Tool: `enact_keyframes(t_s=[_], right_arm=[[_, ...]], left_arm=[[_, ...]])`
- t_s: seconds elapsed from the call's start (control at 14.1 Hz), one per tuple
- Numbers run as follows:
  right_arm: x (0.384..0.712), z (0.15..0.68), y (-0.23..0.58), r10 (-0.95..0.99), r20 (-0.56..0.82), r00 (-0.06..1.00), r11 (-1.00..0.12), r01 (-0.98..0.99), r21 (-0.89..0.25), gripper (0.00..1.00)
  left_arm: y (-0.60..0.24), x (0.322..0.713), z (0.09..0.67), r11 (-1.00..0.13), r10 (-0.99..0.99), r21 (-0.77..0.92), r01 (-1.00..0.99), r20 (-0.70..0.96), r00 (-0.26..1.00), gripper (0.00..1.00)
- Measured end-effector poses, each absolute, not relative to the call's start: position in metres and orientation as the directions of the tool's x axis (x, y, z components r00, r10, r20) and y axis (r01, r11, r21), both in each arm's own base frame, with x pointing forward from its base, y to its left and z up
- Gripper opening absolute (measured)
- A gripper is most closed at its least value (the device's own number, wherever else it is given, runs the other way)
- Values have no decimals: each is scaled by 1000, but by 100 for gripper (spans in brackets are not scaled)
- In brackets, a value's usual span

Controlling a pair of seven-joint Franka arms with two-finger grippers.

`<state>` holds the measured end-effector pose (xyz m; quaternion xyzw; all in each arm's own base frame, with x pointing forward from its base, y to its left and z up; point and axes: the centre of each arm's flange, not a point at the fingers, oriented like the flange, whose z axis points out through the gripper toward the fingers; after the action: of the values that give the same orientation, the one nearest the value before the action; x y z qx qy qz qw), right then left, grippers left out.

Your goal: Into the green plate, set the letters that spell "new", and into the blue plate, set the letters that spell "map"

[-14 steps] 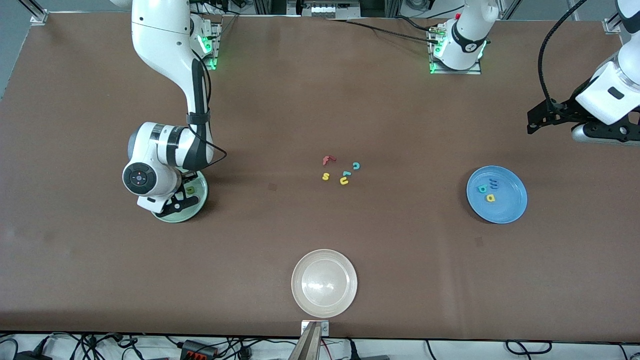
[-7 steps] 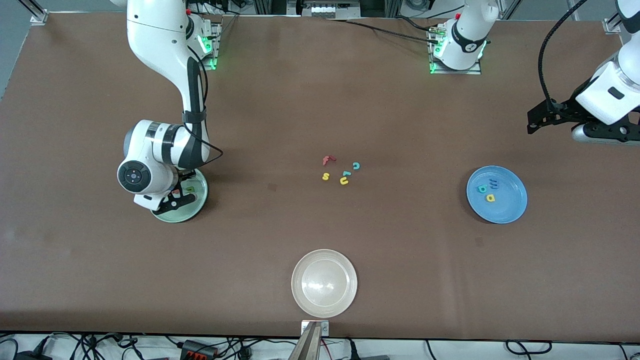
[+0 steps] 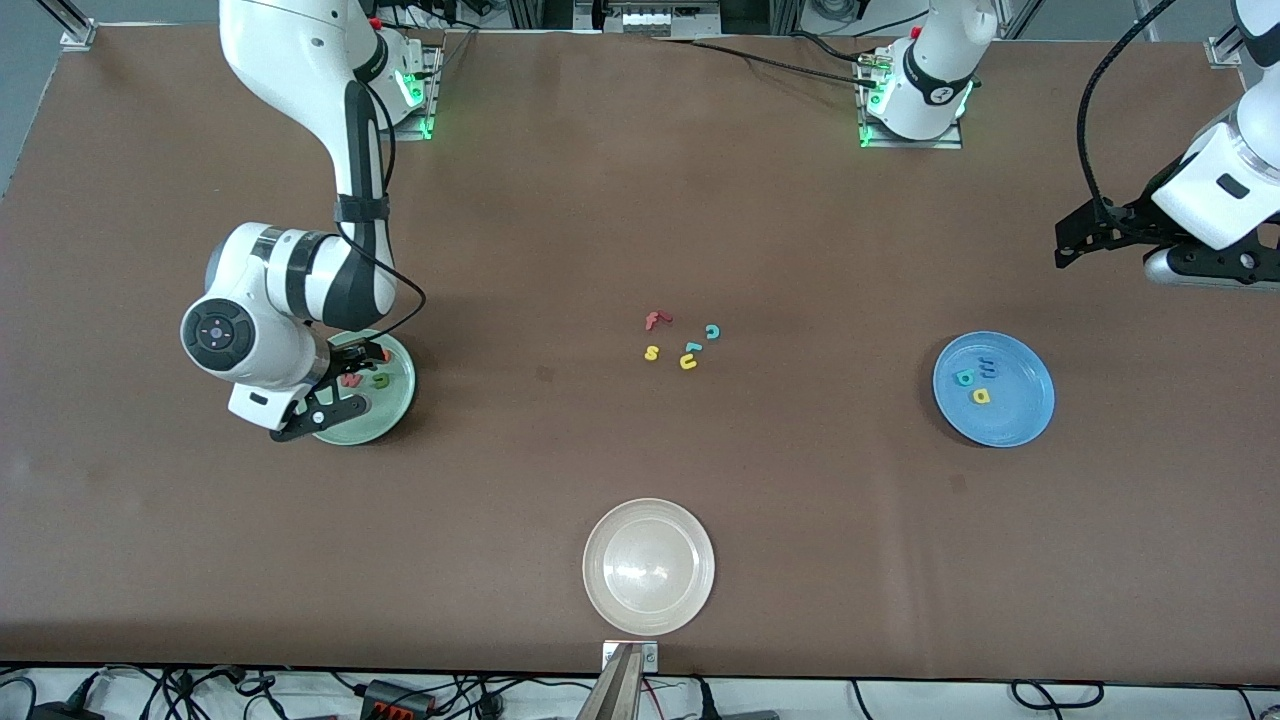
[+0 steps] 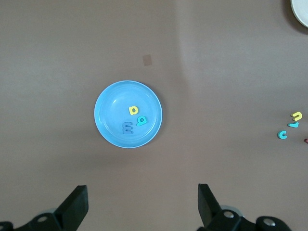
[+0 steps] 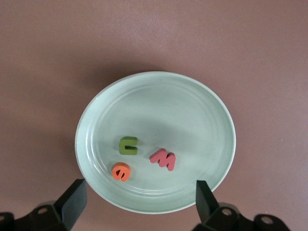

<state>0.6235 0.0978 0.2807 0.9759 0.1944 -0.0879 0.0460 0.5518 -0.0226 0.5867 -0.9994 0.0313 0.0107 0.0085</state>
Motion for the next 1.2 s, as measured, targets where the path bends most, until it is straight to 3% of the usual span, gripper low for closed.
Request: enact_keyframes(t_s=[0.64,0.99,1.2], right_arm=[[654,322,81,250,-90,964,-967,244,-68,100],[652,402,100,129,-102,986,-992,127,-28,100],[654,479,48,36,-88,995,-998,31,-61,100]], left_arm=[[-23,552,587,-998,-62,-16,-63,-22,998,100],[-22,552,587,-998,-62,-16,-63,-22,998,100],[-22,552,587,-998,-62,-16,-63,-22,998,100]])
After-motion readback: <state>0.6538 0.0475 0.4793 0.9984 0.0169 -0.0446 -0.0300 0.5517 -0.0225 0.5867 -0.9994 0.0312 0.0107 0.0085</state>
